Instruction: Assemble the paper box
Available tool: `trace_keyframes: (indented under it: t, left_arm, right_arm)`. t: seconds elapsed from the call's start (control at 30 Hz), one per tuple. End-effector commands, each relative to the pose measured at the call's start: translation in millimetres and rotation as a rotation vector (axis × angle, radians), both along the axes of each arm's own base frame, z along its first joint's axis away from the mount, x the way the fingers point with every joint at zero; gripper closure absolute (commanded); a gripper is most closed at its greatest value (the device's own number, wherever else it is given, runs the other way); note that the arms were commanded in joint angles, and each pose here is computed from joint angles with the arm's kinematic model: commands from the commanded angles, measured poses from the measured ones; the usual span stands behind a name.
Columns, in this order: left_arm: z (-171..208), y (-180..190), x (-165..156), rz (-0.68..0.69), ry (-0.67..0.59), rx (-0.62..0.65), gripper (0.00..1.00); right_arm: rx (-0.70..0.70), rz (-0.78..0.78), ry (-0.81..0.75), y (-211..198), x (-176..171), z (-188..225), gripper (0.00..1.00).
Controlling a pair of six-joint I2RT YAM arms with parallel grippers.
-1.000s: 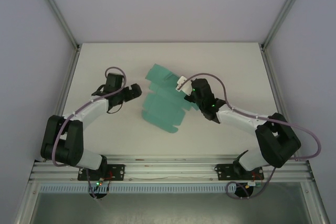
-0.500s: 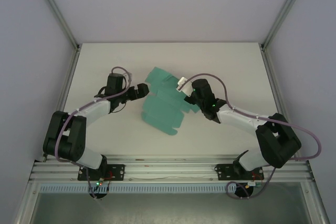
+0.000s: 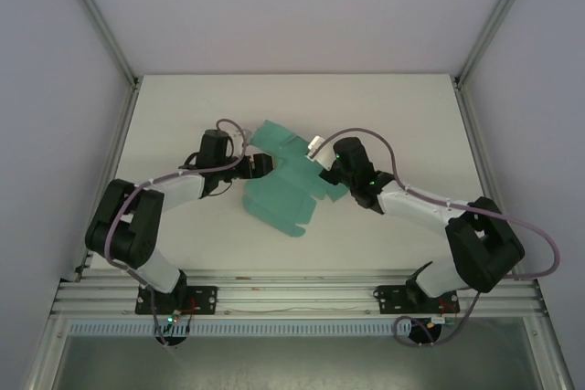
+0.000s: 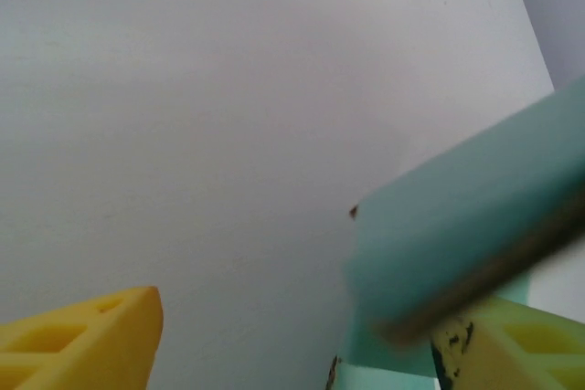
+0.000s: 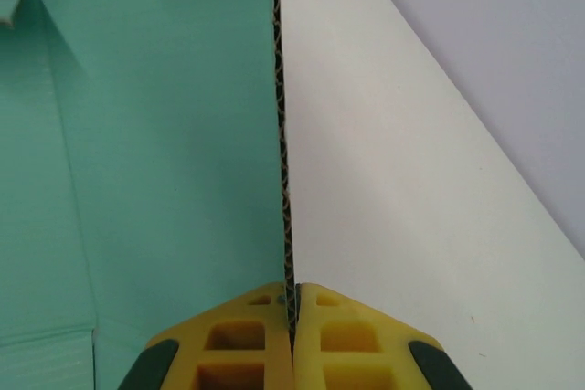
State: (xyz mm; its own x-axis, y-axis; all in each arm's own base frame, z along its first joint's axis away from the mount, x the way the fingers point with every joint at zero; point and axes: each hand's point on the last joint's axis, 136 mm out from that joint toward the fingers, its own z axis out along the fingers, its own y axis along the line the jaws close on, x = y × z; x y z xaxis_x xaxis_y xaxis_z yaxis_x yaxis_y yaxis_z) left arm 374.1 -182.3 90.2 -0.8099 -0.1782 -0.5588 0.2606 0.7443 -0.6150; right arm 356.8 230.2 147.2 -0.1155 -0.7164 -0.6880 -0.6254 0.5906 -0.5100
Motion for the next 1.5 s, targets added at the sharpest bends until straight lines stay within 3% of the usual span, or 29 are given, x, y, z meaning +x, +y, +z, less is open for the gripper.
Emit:
trace_keyframes:
  t: [0.0,0.2,0.33,0.7,0.8,0.87,0.9,0.93,1.0,1.13,1.2,1.3,1.47]
  left_arm:
    - [20.1,-16.0,9.3,-0.062,-0.074,-0.059,0.35]
    - [24.1,-27.3,4.8,-0.114,-0.093,-0.140,0.58]
    - [22.3,-30.3,3.1,-0.133,-0.087,-0.155,0.63]
    - [23.0,-27.9,1.7,-0.118,-0.095,-0.127,0.98]
    - [21.6,-26.9,0.0,-0.117,-0.094,-0.105,0.98]
    - [22.6,-25.0,-0.1,-0.107,-0.095,-0.093,0.88]
    - [21.2,-23.3,-1.0,-0.101,-0.092,-0.083,0.79]
    - [21.6,-20.1,-0.6,-0.086,-0.093,-0.068,0.63]
    - [20.2,-13.1,-0.7,-0.054,-0.088,-0.029,0.56]
    - [18.1,8.0,-2.9,0.032,-0.074,0.073,0.13]
    - [18.7,21.3,-2.0,0.093,-0.071,0.129,0.00]
    - [21.6,46.9,4.3,0.203,-0.047,0.224,0.00]
    - [43.0,69.5,16.4,0.299,-0.059,0.255,0.00]
  right_arm:
    - [0.067,0.007,-0.021,5.1,1.7,25.5,1.00]
    - [0.098,0.048,-0.005,8.7,-3.7,28.6,1.00]
    - [0.134,0.073,-0.009,9.7,-5.7,36.0,1.00]
    - [0.129,0.100,-0.005,9.2,-7.1,41.6,1.00]
    - [0.104,0.097,-0.010,7.6,-5.7,40.8,1.00]
    - [0.071,0.094,-0.014,5.3,-4.3,38.9,1.00]
    - [0.049,0.093,-0.018,3.8,-2.9,38.0,1.00]
    - [0.016,0.089,-0.019,1.1,-1.3,36.0,1.00]
    - [-0.047,0.077,-0.031,-4.2,3.2,33.5,1.00]
    - [-0.227,0.026,-0.079,-18.0,19.0,25.2,1.00]
    - [-0.300,0.024,-0.121,-18.2,25.3,22.7,1.00]
    - [-0.414,0.042,-0.193,-12.5,32.9,16.3,1.00]
    - [-0.600,0.050,-0.340,0.7,49.7,8.1,1.00]
